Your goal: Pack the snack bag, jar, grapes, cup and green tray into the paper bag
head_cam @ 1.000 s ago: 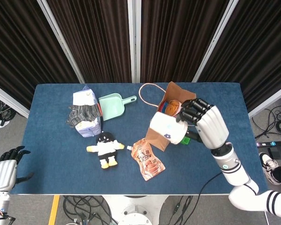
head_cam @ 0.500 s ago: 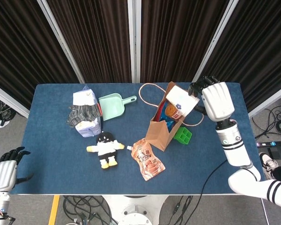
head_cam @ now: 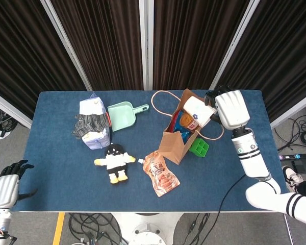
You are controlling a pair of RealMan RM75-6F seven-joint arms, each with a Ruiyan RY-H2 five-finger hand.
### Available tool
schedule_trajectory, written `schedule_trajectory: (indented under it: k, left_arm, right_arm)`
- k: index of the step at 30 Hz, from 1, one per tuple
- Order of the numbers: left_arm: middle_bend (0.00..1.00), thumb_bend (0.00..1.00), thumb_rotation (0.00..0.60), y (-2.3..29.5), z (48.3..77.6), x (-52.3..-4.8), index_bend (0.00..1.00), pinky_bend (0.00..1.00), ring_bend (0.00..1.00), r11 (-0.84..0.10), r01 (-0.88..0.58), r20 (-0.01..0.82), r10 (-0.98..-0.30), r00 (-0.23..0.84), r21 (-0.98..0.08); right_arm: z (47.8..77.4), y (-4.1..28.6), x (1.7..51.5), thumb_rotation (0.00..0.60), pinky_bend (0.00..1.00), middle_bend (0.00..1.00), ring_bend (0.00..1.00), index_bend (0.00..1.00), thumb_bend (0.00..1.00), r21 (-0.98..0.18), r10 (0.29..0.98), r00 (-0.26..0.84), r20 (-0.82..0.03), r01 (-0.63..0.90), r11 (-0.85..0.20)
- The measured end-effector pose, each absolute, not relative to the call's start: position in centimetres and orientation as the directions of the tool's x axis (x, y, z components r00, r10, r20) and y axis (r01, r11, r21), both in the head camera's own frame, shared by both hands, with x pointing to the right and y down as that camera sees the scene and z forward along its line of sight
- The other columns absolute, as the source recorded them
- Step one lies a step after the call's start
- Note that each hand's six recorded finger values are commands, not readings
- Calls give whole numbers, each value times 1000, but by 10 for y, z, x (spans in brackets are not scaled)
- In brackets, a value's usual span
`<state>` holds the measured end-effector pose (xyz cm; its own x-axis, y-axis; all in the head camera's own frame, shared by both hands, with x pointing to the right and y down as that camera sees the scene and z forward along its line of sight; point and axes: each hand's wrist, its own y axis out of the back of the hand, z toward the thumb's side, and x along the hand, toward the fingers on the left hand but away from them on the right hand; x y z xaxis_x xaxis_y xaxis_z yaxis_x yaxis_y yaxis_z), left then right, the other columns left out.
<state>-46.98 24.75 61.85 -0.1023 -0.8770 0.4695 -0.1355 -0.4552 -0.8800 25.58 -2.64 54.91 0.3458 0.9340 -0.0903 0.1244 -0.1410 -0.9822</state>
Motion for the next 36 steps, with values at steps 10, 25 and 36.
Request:
schedule_trajectory:
  k: [10, 25, 36]
  left_arm:
    - [292, 115, 600, 248, 620, -471, 369, 216, 212, -460, -136, 474, -874, -107, -878]
    - [292, 115, 600, 250, 623, -472, 369, 216, 213, -465, -145, 481, -870, -109, -873]
    - [291, 115, 600, 247, 623, -469, 369, 216, 213, -468, -140, 482, -870, -101, -873]
  right_arm:
    - [558, -35, 242, 600, 408, 633, 371, 718, 319, -980, 934, 347, -78, 146, -136]
    - [577, -14, 260, 600, 391, 622, 356, 704, 318, -979, 936, 344, -82, 146, -140]
    - [586, -3, 274, 600, 160, 290, 81, 123, 310, -971, 924, 338, -179, 92, -222]
